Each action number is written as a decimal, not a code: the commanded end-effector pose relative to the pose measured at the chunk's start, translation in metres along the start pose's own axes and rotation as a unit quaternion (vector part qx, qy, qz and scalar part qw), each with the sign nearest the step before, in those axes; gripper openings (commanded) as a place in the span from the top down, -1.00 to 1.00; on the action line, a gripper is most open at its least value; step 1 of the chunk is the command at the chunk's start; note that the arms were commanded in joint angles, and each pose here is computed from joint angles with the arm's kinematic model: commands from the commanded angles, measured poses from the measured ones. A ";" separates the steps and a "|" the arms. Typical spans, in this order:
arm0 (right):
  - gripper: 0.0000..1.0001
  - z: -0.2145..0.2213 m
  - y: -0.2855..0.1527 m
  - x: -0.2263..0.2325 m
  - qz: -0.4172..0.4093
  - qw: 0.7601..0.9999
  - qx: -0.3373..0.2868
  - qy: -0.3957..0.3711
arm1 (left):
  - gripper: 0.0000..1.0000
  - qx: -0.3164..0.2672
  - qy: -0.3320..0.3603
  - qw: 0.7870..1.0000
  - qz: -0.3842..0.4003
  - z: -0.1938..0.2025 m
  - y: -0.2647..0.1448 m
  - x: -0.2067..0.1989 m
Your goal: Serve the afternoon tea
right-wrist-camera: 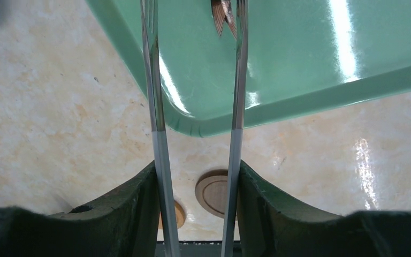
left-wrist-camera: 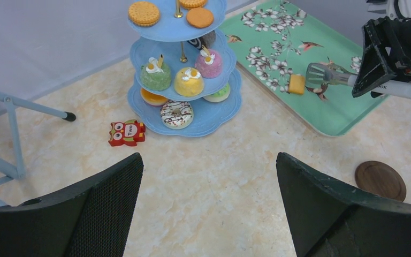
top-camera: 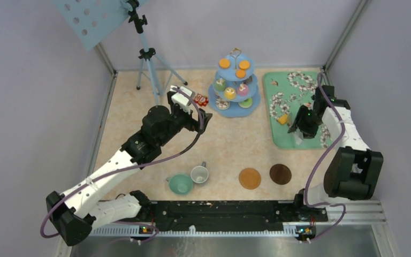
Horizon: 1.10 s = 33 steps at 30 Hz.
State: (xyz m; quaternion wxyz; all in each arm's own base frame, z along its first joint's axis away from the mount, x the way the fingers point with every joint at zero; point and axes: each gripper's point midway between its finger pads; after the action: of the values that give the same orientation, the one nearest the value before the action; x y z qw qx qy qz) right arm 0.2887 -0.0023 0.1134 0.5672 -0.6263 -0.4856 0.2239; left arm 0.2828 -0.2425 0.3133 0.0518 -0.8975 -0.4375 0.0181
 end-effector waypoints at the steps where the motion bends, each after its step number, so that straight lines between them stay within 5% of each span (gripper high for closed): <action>1: 0.07 -0.010 -0.001 0.020 0.002 1.000 -0.009 0.012 | -0.97 -0.043 0.003 0.999 -0.004 -0.025 -0.007 0.003; 16: 0.09 -0.026 0.022 0.061 0.074 0.996 -0.001 -0.040 | -0.97 -0.050 0.003 0.999 -0.011 -0.030 -0.011 0.007; 33: 0.16 -0.002 0.031 0.055 0.160 0.978 0.032 -0.129 | -0.97 -0.051 0.003 0.999 -0.013 -0.030 -0.012 0.009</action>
State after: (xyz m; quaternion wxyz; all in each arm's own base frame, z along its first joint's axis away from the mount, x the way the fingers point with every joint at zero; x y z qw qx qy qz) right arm 0.3247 0.0561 0.0908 0.4987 -0.6346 -0.4401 0.3936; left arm 0.2811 -0.2343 0.3245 0.0390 -0.8955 -0.4433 0.0080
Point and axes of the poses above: each gripper's point midway between its finger pads, its own y axis out along the fingers, its own x axis along the line the jaws close on, z = x × y, and after that the axes turned 3 degrees about y, right-handed
